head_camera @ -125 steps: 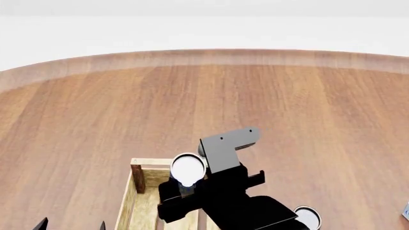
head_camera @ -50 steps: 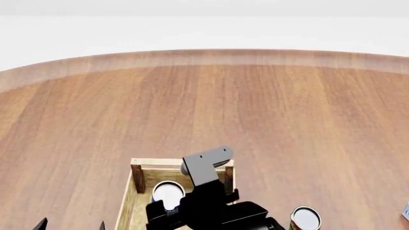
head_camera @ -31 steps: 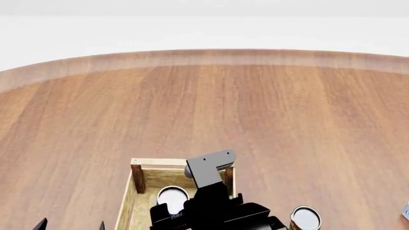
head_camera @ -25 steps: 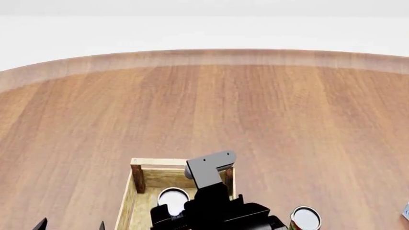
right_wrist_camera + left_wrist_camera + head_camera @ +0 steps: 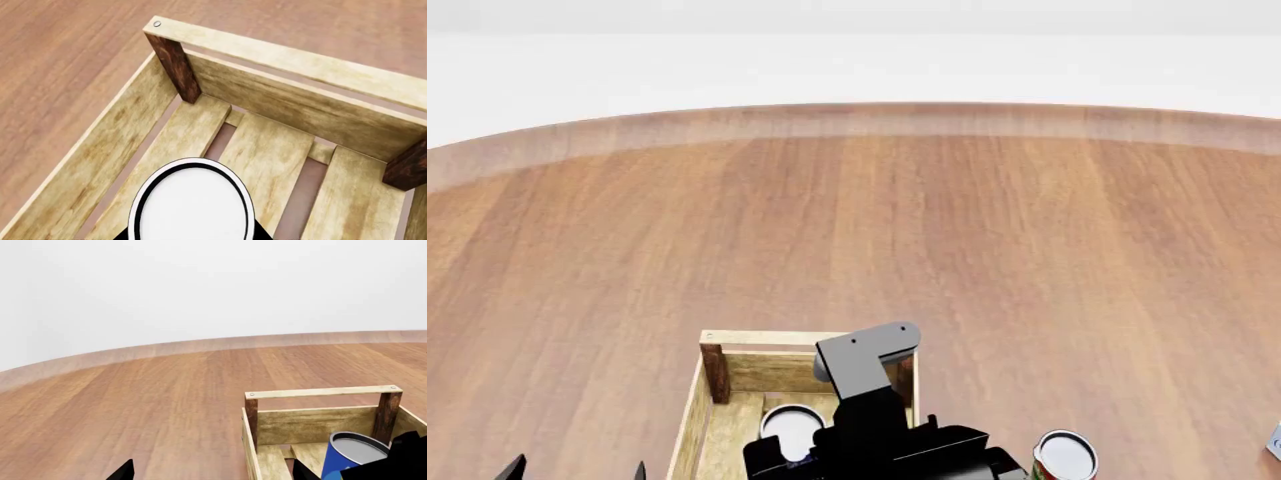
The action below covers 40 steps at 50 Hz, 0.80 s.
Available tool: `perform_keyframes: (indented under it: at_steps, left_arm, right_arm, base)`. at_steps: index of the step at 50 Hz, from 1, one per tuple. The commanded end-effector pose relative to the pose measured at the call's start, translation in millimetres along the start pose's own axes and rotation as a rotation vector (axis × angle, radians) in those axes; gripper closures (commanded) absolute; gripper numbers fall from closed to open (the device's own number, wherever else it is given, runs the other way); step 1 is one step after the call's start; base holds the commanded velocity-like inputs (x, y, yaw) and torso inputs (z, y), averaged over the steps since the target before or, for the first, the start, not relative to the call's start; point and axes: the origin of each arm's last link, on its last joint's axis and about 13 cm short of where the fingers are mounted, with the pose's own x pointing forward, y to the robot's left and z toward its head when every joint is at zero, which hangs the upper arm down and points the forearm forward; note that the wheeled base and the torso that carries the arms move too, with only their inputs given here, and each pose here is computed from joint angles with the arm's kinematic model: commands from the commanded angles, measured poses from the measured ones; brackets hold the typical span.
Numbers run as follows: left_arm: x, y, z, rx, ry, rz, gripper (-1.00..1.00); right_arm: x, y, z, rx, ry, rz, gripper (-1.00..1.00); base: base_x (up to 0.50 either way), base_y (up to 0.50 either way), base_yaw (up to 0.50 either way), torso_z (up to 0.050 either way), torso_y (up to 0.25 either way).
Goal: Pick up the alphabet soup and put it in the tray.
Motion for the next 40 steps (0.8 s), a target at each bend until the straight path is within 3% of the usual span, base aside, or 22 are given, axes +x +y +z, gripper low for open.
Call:
perform_keyframes:
  at_steps: [1, 16, 17, 40]
  left_arm:
    - [-0.1, -0.1, 0.0, 0.001, 0.000, 0.000, -1.00]
    - [-0.1, -0.1, 0.0, 0.001, -0.001, -0.001, -1.00]
    - [0.0, -0.1, 0.0, 0.001, -0.001, -0.001, -1.00]
    - [0.4, -0.1, -0.2, 0.002, -0.001, -0.001, -1.00]
  right_arm:
    - [0.0, 1.7, 4.7, -0.005, -0.017, 0.014, 1.00]
    - [0.1, 1.8, 4.4, -0.008, -0.016, 0.013, 1.00]
    - [0.8, 2.7, 3.8, -0.033, -0.013, -0.004, -1.00]
    - [1.3, 5.1, 6.1, -0.036, -0.025, -0.008, -1.00]
  base:
    - [0.00, 0.00, 0.00, 0.000, 0.000]
    - [0.00, 0.00, 0.00, 0.000, 0.001]
    - [0.00, 0.00, 0.00, 0.000, 0.000]
    - [0.00, 0.00, 0.00, 0.000, 0.000]
